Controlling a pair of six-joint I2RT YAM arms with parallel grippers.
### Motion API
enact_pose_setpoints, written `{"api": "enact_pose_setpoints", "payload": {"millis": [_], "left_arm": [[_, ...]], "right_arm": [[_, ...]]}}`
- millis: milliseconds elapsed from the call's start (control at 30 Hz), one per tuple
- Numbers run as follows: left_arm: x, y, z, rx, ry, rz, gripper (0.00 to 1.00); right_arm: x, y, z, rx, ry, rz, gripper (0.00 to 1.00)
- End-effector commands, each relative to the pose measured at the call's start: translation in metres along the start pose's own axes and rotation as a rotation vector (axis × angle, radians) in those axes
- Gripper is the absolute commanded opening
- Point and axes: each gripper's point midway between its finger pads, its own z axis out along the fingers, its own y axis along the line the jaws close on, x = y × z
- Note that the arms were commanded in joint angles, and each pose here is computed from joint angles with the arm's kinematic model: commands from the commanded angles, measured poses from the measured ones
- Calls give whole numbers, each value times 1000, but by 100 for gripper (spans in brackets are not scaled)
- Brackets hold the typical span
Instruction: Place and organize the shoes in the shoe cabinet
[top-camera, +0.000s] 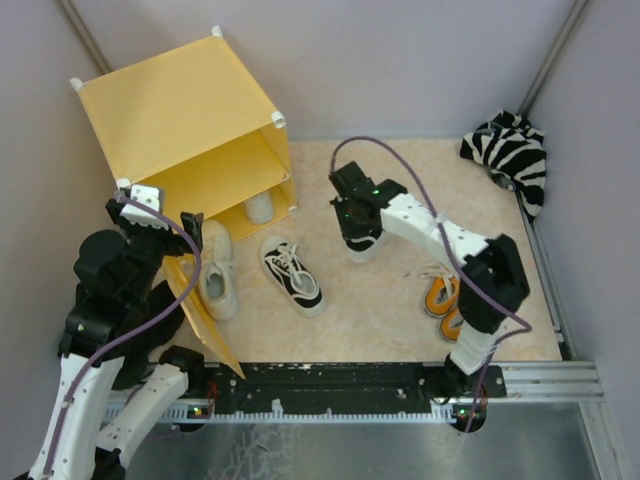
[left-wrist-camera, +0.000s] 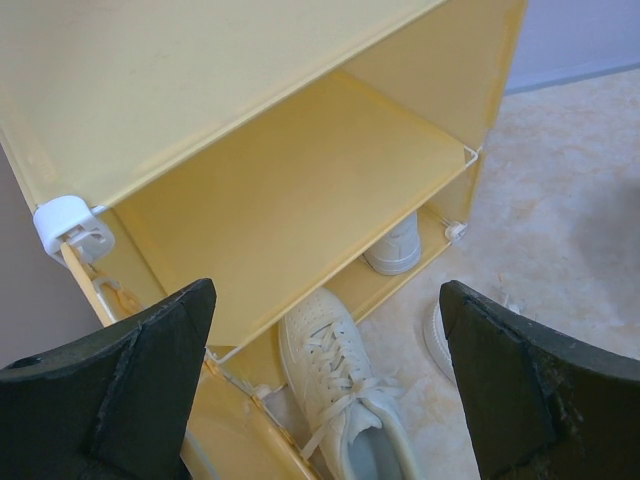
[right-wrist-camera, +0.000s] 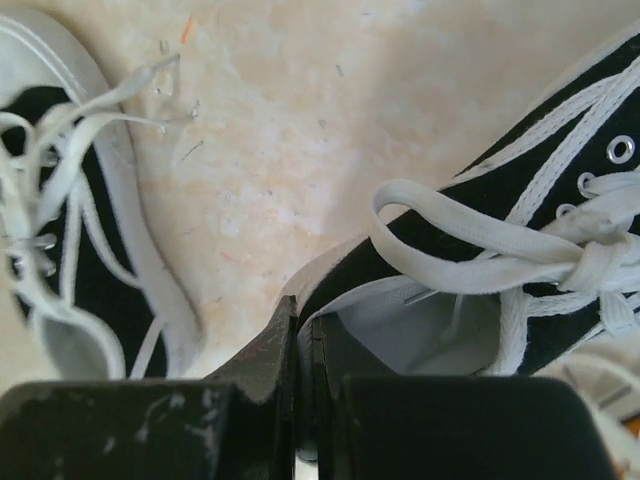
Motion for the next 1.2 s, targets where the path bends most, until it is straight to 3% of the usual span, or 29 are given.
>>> {"api": "enact_pose_setpoints", "payload": {"millis": [0, 200, 233, 267, 400, 433, 700, 800, 1000, 1167], "left_arm": [[5, 2, 1, -14, 24, 14, 99], [9, 5, 3, -33, 39, 22, 99], [10, 6, 4, -36, 43, 26, 99], [10, 6, 5, -39, 45, 29, 99], [12, 5, 10, -37, 56, 36, 99], [13, 3, 13, -33, 63, 37, 99], [10, 1, 19, -31, 76, 23, 99], [10, 0, 20, -30, 85, 11, 99], [11, 5, 20, -67, 108, -29, 99], [6, 6, 15, -81, 93, -71, 99]], "right_arm": [[-37, 33, 27, -62, -96, -374, 0], [15, 27, 52, -37, 82, -579, 0], [24, 23, 50, -32, 105, -583, 11], [36, 18, 49, -21, 132, -582, 28], [62, 4, 33, 7, 149, -542, 82], [63, 3, 28, 7, 128, -528, 84], [29, 76, -42, -302, -80, -417, 86], [20, 108, -48, -348, -143, -396, 82], [24, 134, -1, -350, -108, -271, 61], [29, 129, 29, -300, -110, -264, 58]]}}
